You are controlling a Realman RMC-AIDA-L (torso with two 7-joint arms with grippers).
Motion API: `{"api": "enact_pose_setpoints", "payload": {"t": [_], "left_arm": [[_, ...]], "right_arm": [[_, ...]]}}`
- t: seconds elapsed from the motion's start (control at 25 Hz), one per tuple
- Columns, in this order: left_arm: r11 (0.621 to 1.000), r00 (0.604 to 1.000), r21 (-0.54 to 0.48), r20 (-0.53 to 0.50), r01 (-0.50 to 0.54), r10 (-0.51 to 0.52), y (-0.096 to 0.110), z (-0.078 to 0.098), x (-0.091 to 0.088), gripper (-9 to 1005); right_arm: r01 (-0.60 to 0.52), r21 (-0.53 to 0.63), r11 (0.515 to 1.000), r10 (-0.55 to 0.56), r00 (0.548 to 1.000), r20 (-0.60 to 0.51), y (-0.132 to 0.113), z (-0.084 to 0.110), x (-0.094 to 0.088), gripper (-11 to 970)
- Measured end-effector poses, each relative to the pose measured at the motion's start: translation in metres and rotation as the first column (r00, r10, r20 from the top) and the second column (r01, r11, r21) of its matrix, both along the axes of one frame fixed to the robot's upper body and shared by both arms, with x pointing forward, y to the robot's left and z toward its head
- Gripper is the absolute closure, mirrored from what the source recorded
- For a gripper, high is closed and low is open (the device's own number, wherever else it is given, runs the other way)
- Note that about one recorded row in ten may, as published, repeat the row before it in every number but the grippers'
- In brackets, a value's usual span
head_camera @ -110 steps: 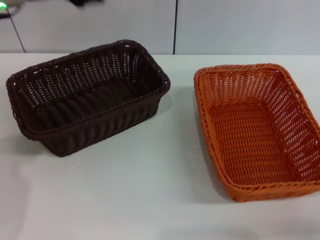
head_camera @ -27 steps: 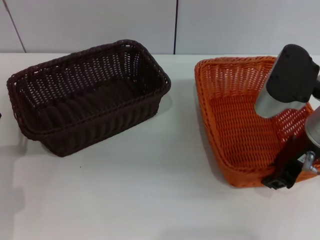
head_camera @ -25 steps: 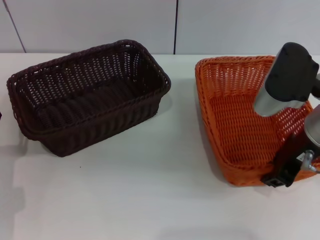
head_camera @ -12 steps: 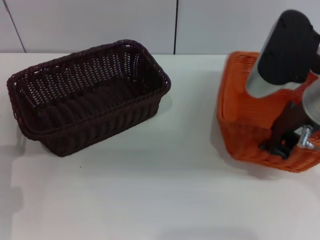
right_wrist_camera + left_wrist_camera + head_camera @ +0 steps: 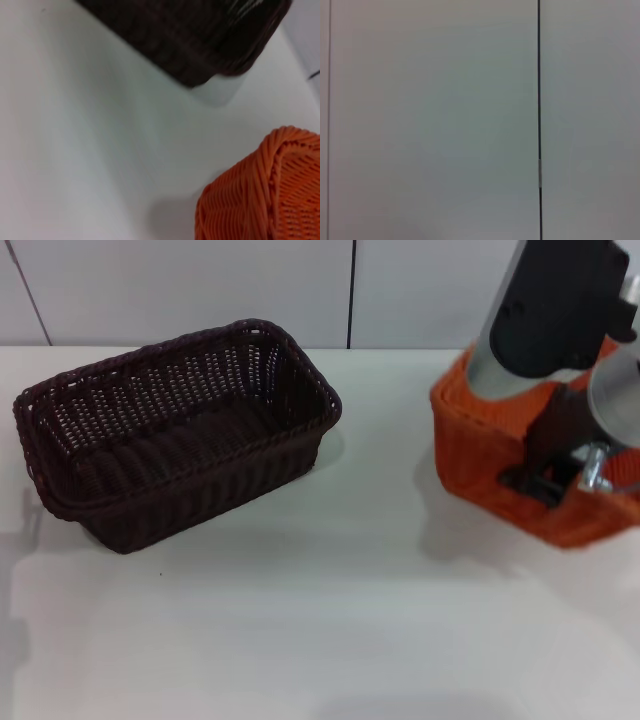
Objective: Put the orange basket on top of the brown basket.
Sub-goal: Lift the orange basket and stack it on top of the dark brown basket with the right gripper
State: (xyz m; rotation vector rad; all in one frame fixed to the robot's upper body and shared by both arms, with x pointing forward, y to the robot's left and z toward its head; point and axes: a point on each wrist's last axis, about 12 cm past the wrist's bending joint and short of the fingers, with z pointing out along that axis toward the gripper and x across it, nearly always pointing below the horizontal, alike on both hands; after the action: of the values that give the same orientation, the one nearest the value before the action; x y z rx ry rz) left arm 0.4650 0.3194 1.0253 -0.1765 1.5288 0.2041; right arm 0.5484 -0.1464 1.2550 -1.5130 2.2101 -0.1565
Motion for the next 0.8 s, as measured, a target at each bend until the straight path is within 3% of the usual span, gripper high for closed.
{"api": "enact_pose_setpoints", "payload": {"t": [0.16,0.28,0.4,0.52,0.8], "left_arm": [[1.000,1.000,0.003,-0.002,-0.006,0.006,0.002,0.000,0.000,199],[1.000,1.000,0.006,-0.004,-0.012,0.012,0.004,-0.001,0.000,199],[1.000,1.000,0.001,-0.005,-0.024,0.024,0.006,-0.002,-0.001,200],[0.999,0.999,0.000,-0.002,-0.032,0.032,0.007,-0.002,-0.004,200],[0.999,1.000,-0.025,0.002,-0.029,0.029,0.004,-0.003,-0.007,200]], "right_arm": [[-0.072,-0.024,0.997,0.074,0.992,0.104,0.009,0.017,0.001,788],[-0.222,-0.102,0.970,0.236,0.958,0.162,0.021,0.023,-0.004,788],[-0.395,-0.244,0.885,0.447,0.869,0.214,0.036,0.022,-0.014,788],[-0.478,-0.351,0.805,0.573,0.781,0.250,0.047,0.021,-0.016,789],[-0.578,-0.538,0.613,0.780,0.552,0.295,0.050,0.018,0.000,789]]}}
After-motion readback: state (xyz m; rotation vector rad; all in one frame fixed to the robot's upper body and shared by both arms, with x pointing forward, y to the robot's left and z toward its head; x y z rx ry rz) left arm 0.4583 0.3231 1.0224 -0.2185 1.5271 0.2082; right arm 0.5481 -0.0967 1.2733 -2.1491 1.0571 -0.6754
